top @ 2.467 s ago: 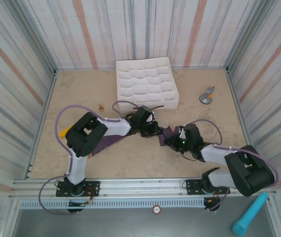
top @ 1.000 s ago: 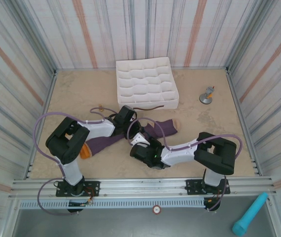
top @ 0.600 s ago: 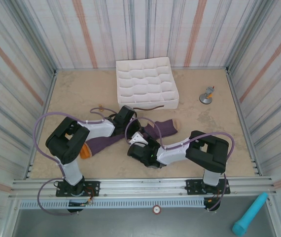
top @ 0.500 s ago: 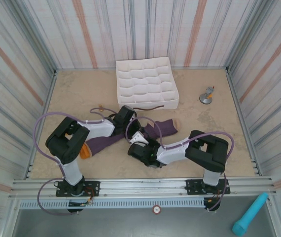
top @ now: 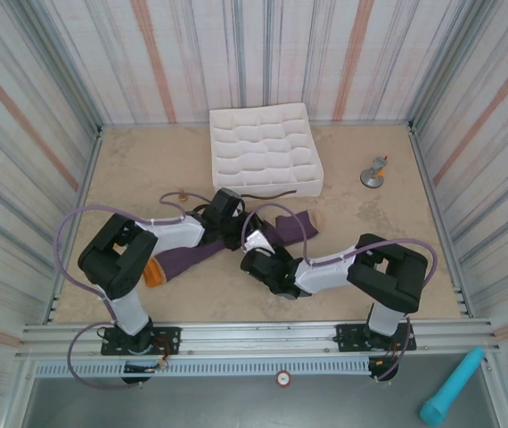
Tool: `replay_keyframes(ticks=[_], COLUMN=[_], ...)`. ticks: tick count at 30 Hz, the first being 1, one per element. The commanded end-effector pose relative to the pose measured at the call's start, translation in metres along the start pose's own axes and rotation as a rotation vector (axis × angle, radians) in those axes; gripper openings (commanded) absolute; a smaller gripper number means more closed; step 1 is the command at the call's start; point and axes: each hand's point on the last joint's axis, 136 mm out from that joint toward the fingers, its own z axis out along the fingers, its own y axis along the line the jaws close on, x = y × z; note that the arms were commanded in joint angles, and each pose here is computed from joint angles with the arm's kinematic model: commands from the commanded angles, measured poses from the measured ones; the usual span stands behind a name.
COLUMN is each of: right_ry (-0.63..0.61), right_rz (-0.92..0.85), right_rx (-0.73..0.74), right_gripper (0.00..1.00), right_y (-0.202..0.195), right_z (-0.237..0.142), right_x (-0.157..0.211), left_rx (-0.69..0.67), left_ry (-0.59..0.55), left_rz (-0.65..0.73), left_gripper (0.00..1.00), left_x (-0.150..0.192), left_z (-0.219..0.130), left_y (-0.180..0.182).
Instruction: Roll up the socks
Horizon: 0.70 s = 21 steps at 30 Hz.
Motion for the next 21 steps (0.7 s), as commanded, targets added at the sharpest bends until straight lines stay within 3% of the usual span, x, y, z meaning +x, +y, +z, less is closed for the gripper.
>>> replay_keyframes(ticks=[1,9,21], right_ry=[0.17,0.207,0.284], right_rz=[-0.002,0.165,0.359], right_rx=[-0.079,-0.24,-0.354], right_gripper=[0.0,0.0,0.0], right_y=[-0.004,-0.016,-0.026], right_z=[0.007,0.01,0.016], right_x=[0.053,0.063,0.07], left_rx=[0.019,0.106,0.152], left_ry=[0.002,-0.023,-0.037], left_rz=[0.024,-0.017,-0.005], left_gripper=[0.78,0.78,0.76], left_x=[0.005,-0.003,-0.012], left_z=[-0.014,-0.015,-0.019], left_y=[-0.002,-0.01,-0.022])
